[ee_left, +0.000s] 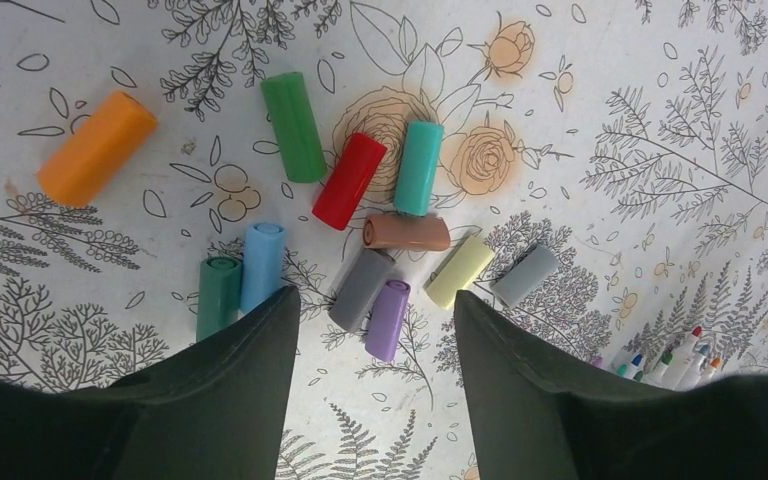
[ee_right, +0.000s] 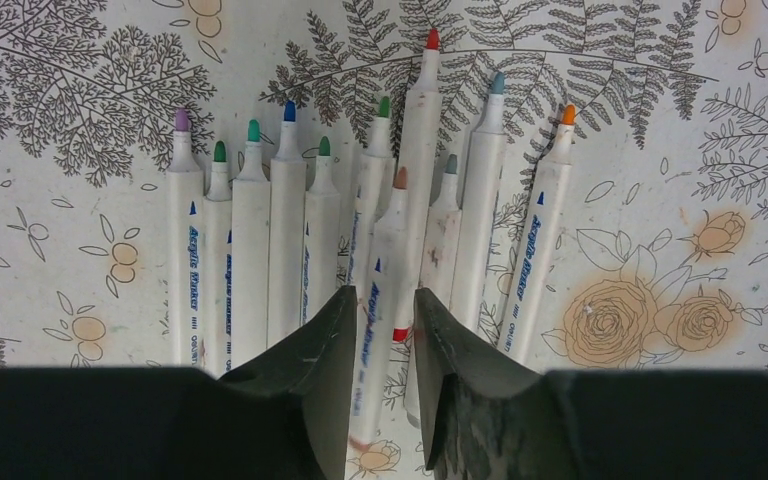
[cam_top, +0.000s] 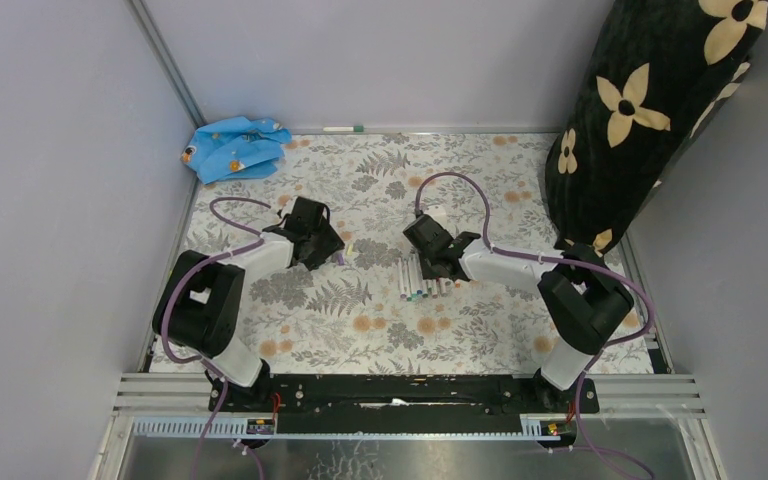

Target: Open the pen caps

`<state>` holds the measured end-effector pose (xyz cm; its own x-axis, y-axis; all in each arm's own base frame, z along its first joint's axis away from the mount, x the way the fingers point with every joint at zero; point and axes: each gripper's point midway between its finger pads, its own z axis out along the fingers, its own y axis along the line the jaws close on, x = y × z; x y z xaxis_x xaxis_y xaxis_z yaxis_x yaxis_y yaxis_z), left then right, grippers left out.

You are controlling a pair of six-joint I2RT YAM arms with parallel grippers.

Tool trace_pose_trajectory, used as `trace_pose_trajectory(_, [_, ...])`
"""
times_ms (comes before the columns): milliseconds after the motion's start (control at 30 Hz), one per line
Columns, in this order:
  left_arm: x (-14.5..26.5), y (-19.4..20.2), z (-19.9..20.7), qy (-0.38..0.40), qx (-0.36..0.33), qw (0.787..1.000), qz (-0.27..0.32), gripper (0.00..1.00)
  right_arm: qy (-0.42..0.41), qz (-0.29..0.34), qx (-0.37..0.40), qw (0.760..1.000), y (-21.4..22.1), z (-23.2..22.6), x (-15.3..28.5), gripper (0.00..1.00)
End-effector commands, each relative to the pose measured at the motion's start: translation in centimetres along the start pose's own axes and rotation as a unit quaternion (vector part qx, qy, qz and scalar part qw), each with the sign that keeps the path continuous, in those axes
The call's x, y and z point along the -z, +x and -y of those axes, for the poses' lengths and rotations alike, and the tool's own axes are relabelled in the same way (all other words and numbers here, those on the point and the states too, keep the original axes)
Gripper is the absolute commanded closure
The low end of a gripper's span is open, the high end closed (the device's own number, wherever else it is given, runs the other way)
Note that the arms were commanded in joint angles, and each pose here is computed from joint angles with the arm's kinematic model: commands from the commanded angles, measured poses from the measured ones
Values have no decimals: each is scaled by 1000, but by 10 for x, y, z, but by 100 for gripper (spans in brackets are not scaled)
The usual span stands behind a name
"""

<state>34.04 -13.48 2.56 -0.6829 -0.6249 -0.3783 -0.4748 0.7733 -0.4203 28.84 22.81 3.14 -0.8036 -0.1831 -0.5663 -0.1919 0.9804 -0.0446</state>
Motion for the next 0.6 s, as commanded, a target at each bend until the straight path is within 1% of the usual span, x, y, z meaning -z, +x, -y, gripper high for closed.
trace_pose_trajectory(0, [5, -6, 0, 0, -2, 1000, 16, 35, -8, 22, -9, 1000, -20, -7, 2, 66])
trace_pose_trajectory(133, [12, -9, 5, 7, 0, 1000, 23, 34, -11, 29, -8, 999, -25, -6, 8, 65])
trace_pose_trajectory(200, [20, -13, 11, 15, 1, 999, 30, 34, -15, 42, -7, 999, -35, -6, 19, 61])
trace_pose_trajectory(267, [34, -20, 21, 31, -1, 999, 40, 33, -22, 70, -8, 997, -51, -3, 37, 55])
trace_pose_trajectory(300, [43, -25, 28, 44, -3, 998, 49, 32, -25, 87, -7, 996, -60, 0, 48, 48])
trace_pose_trajectory(333, [53, -29, 36, 59, -7, 996, 60, 31, -26, 105, -5, 994, -68, 3, 59, 38])
trace_pose_trajectory(367, [64, -34, 43, 74, -10, 994, 74, 30, -28, 127, -2, 992, -77, 7, 71, 31])
trace_pose_trajectory(433, [90, -43, 57, 113, -18, 987, 109, 28, -31, 169, -10, 985, -92, 14, 93, 4])
trace_pose_trajectory(467, [101, -46, 61, 131, -21, 983, 126, 27, -31, 187, -16, 982, -98, 18, 103, 1])
trace_pose_trajectory(567, [130, -53, 66, 167, -32, 970, 171, 24, -13, 218, -35, 975, -105, 35, 125, 0])
